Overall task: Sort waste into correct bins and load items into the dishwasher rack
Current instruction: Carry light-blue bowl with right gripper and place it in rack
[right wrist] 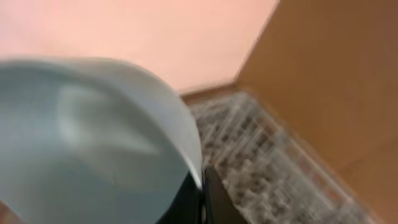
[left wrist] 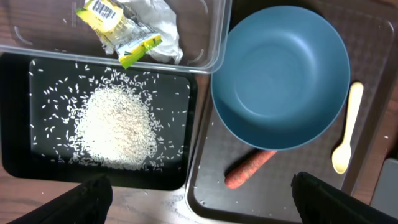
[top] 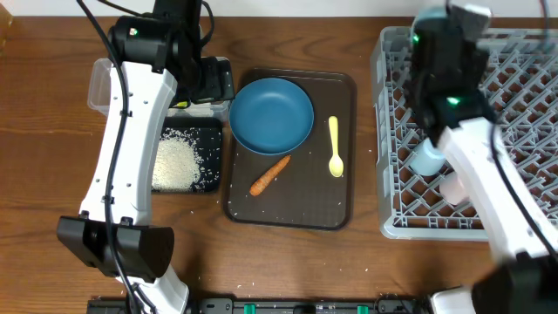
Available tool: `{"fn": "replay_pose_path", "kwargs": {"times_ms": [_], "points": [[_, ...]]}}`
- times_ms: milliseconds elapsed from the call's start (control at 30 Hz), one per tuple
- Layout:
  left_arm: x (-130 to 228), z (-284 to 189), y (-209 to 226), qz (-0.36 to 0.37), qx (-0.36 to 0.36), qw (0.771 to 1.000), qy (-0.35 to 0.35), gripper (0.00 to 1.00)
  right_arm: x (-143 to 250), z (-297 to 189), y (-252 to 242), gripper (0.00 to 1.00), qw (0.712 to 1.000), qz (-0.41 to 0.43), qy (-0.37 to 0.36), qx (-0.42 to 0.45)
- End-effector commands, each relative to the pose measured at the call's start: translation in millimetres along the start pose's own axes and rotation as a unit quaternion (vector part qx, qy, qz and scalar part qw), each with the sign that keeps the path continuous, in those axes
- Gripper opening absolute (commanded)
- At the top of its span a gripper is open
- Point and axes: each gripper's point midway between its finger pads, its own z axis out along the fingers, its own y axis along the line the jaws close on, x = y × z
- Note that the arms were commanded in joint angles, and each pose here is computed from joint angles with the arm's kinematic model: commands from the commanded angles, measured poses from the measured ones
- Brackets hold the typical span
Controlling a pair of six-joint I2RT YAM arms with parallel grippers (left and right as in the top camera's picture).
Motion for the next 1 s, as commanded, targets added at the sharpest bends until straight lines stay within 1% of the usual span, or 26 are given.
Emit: {"fn": "replay_pose_path", "kwargs": {"times_ms": [0, 100, 200, 467, 633, 967], "points": [[0, 1, 1, -0.002, -0.003, 1.0, 0.001, 0.95, -2, 12, -27, 0.01, 0.977, -0.147, -0.003, 0.154], [0, 1, 1, -0.002, -0.003, 1.0, 0.001, 0.96, -3, 25, -10, 0.01, 0.965, -0.207, -0.009, 0.164], [0, 1, 1, -0.002, -0.003, 1.0, 0.001, 0.96, 10, 36, 4, 0.01, 0.953, -0.253, 0.0, 0.165], [0, 1, 1, -0.002, -0.003, 1.0, 0.001, 0.97, 60, 60, 25, 0.01, 0.931, -0.312, 0.041, 0.187], [0, 1, 1, -0.002, -0.003, 1.0, 0.001, 0.97, 82, 70, 27, 0.01, 0.919, -0.331, 0.06, 0.207], [0, 1, 1, -0.002, -0.003, 1.0, 0.001, 0.98, 83, 71, 23, 0.01, 0.926, -0.301, 0.057, 0.222]]}}
